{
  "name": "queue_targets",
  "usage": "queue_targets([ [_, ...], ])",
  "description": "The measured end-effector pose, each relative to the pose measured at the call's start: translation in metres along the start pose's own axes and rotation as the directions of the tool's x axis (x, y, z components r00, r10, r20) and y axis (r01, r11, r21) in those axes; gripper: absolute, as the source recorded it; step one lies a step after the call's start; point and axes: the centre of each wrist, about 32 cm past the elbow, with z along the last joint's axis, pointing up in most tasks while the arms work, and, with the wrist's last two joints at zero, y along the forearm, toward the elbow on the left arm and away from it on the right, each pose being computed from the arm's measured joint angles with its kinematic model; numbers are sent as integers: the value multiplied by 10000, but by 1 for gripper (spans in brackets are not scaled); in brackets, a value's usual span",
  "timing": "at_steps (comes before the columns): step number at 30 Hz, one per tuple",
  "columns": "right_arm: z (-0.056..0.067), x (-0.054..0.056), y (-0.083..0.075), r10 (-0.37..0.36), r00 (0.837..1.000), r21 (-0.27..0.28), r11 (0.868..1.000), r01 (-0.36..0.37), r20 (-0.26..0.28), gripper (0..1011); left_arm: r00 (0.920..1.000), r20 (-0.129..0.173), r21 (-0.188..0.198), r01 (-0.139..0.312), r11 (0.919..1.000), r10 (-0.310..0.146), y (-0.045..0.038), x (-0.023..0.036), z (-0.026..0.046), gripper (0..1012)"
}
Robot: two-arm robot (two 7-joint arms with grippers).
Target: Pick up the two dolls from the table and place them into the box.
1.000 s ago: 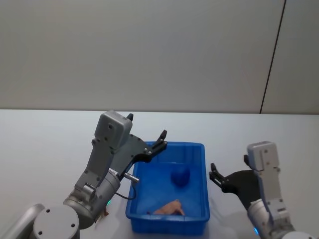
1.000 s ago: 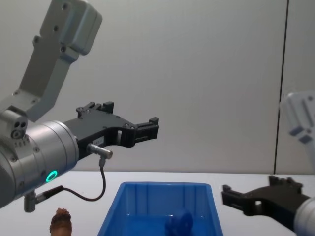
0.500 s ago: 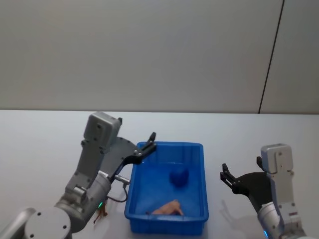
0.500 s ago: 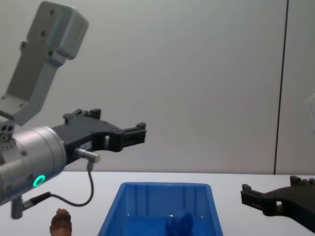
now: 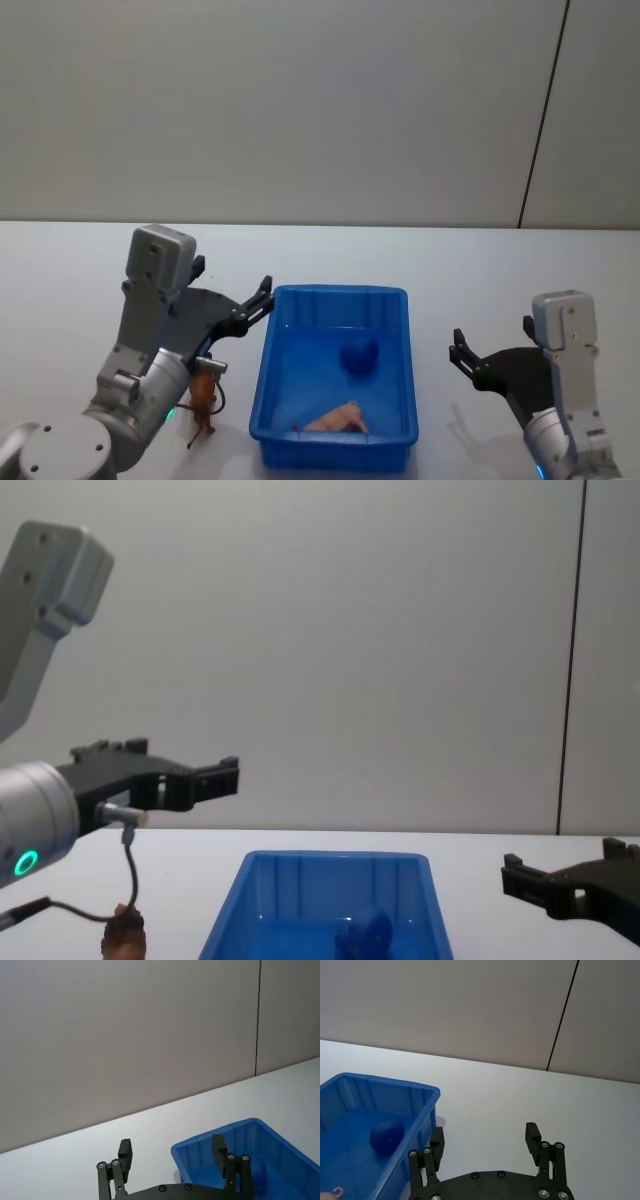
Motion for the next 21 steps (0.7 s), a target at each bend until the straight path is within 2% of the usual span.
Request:
queue_targets([
  [3, 1, 3, -4, -16, 10000, 3, 10000, 16, -3, 999, 9999, -142, 174, -89, 9998, 91, -3, 29, -15, 1001],
  [7, 0, 5, -8, -30, 10000, -1, 10000, 30, -3, 1000, 9984, -495, 616, -246, 9978, 277, -21, 83, -40, 1001],
  [8, 0, 5, -8, -32, 10000, -1, 10000, 32, -3, 1000, 9984, -495, 616, -246, 9978, 277, -21, 83, -40, 1001],
  [13, 0, 8, -12, -46, 10000, 2, 10000, 46, -6, 999, 9936, -1005, 1173, -399, 9923, 518, -55, 138, -81, 1002],
  [21, 0, 12, -14, -64, 10000, 1, 10000, 64, -10, 1000, 9849, -1530, 1793, -530, 9824, 811, -81, 183, -143, 1001],
])
